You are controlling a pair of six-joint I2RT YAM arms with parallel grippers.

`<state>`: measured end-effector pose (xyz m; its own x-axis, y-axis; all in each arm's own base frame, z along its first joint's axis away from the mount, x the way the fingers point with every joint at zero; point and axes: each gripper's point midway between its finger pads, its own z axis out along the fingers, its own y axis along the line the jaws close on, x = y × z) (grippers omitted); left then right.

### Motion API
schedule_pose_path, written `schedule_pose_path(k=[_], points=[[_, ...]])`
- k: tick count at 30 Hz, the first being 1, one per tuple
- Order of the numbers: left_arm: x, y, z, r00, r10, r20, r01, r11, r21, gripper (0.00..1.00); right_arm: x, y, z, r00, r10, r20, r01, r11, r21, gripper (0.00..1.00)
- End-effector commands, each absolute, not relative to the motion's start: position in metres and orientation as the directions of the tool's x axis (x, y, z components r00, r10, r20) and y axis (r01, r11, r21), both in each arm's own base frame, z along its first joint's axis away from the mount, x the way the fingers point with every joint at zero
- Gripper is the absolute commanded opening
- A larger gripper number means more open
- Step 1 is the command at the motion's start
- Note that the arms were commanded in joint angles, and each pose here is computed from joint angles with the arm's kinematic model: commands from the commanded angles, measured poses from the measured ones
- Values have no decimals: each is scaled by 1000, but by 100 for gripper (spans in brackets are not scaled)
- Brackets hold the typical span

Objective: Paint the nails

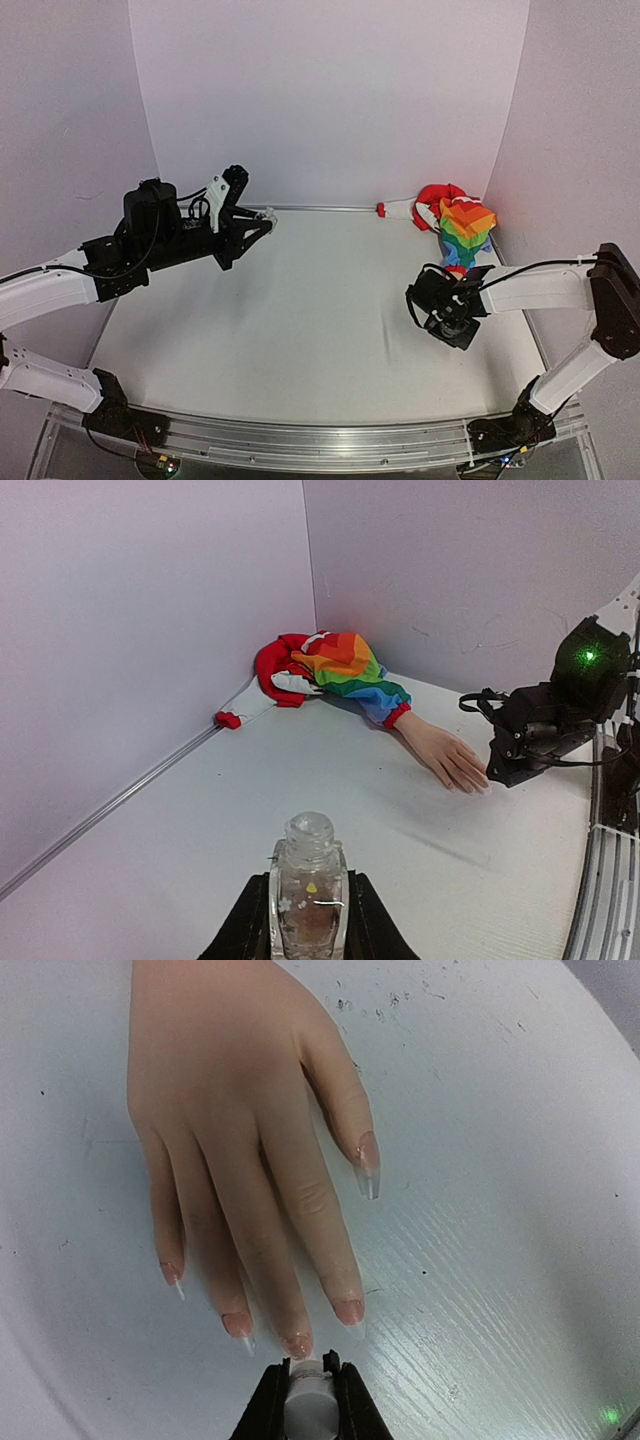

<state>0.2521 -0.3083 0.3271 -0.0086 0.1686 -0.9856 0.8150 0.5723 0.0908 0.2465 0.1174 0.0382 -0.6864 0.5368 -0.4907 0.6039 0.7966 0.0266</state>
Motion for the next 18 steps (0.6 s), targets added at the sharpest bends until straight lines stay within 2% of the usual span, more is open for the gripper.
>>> schedule_pose_path(k=[1, 13, 18], points=[[251, -307, 344, 32, 137, -990, 815, 569, 105, 0, 244, 113, 45, -682, 535, -498, 603, 797, 30, 0], [251, -308, 343, 28, 138, -990, 818, 567, 102, 0, 239, 106, 66, -657, 549, -516, 601, 795, 81, 0], [251, -308, 344, 27, 135, -990, 818, 566, 100, 0, 247, 103, 70, -645, 523, -557, 599, 799, 57, 0]])
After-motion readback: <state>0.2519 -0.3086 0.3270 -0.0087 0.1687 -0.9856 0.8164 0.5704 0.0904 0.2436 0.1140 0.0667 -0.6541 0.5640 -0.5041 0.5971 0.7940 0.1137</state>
